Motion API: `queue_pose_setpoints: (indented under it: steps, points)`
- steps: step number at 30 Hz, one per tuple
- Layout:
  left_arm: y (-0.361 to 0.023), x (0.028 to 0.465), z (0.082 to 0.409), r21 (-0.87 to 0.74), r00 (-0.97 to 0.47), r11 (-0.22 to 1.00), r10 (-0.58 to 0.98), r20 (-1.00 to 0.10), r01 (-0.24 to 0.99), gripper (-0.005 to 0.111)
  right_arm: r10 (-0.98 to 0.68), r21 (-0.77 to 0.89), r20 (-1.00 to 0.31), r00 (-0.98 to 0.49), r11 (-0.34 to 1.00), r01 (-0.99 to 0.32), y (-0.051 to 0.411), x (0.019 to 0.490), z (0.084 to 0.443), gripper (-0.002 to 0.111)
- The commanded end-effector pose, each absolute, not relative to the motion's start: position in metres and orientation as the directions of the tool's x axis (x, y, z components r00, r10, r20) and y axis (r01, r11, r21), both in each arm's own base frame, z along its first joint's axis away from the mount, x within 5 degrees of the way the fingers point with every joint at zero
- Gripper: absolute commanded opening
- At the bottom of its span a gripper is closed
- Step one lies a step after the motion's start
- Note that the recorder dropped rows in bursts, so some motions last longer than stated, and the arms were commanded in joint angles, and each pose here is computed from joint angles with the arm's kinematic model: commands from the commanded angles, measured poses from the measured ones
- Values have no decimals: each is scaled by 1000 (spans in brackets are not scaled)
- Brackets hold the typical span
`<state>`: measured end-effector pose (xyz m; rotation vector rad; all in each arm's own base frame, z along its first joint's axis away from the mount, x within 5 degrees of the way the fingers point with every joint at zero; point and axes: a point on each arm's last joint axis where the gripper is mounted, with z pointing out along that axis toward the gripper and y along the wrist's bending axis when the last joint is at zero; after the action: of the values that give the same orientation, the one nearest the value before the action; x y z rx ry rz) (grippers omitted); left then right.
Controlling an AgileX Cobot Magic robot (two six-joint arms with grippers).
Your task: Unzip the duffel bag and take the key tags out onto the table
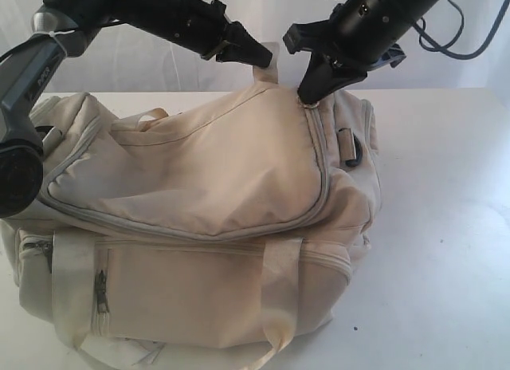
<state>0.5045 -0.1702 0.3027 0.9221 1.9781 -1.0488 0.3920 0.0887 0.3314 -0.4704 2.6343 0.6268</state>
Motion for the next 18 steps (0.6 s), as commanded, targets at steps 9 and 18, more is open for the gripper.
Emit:
queue_pose_setpoints:
  steps: [9,18]
  points:
    - [-169,493,313,-386,-496,357,298,-816,850,0,-404,222,-584,-705,755,-617,90,386,348,42]
    - [-169,493,314,-387,-496,356,297,-816,850,0,-592,2,-555,-584,702,-712,113,385,341,53]
